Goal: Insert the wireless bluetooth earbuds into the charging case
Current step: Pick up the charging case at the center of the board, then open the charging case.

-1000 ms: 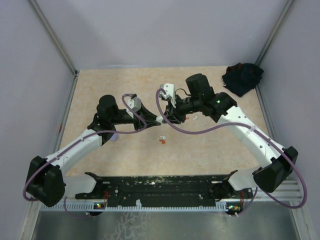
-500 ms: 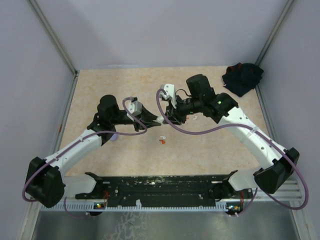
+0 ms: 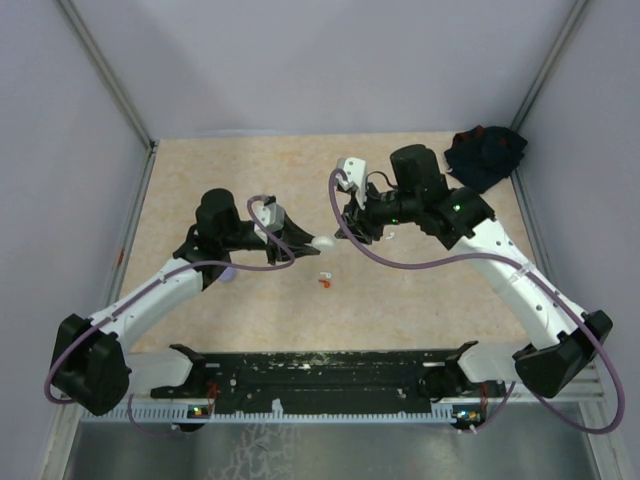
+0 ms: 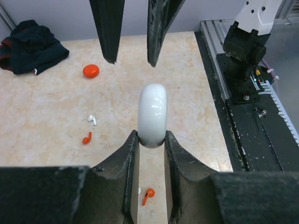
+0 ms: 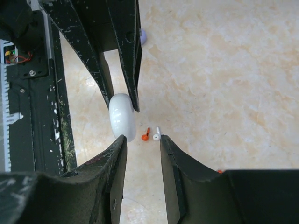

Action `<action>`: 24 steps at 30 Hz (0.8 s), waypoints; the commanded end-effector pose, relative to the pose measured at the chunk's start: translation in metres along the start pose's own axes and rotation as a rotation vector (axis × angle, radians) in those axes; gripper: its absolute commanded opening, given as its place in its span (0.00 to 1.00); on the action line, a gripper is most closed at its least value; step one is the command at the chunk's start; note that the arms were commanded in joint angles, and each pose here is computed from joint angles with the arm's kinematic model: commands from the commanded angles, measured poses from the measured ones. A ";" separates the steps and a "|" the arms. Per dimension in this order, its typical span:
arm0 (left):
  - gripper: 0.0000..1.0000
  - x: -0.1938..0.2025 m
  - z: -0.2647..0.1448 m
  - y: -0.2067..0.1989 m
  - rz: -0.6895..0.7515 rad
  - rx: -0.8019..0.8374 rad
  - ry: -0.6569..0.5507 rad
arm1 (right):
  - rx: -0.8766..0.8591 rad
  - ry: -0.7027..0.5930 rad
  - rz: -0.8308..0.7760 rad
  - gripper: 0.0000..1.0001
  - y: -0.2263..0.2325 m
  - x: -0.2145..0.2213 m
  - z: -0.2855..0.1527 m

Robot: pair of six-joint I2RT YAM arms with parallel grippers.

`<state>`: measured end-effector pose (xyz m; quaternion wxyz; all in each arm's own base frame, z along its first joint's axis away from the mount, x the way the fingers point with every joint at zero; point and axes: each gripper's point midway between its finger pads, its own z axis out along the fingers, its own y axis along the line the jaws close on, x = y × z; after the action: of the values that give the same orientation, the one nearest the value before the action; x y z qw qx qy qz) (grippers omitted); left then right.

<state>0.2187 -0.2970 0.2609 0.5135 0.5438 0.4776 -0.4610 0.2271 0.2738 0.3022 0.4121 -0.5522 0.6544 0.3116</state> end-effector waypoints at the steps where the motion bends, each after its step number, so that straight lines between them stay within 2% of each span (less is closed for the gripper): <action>1: 0.00 -0.004 -0.001 -0.007 0.008 0.035 -0.009 | 0.070 -0.101 -0.055 0.35 -0.008 -0.032 -0.020; 7: 0.00 -0.007 0.000 0.002 -0.050 -0.024 -0.028 | 0.038 -0.127 -0.051 0.39 0.000 -0.035 -0.021; 14: 0.00 -0.013 0.003 0.005 -0.122 -0.046 -0.079 | 0.028 -0.188 -0.060 0.56 0.004 -0.031 -0.014; 20: 0.00 -0.018 0.003 -0.001 -0.127 -0.019 -0.124 | 0.028 -0.208 -0.032 0.57 0.003 -0.022 -0.005; 24: 0.00 -0.021 0.003 -0.004 -0.119 -0.007 -0.139 | -0.007 -0.207 -0.023 0.53 0.008 -0.019 0.000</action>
<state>0.2172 -0.3004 0.2691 0.5078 0.4754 0.5010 -0.5150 0.2219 0.2778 0.2933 0.4451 -0.5254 0.6374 0.3458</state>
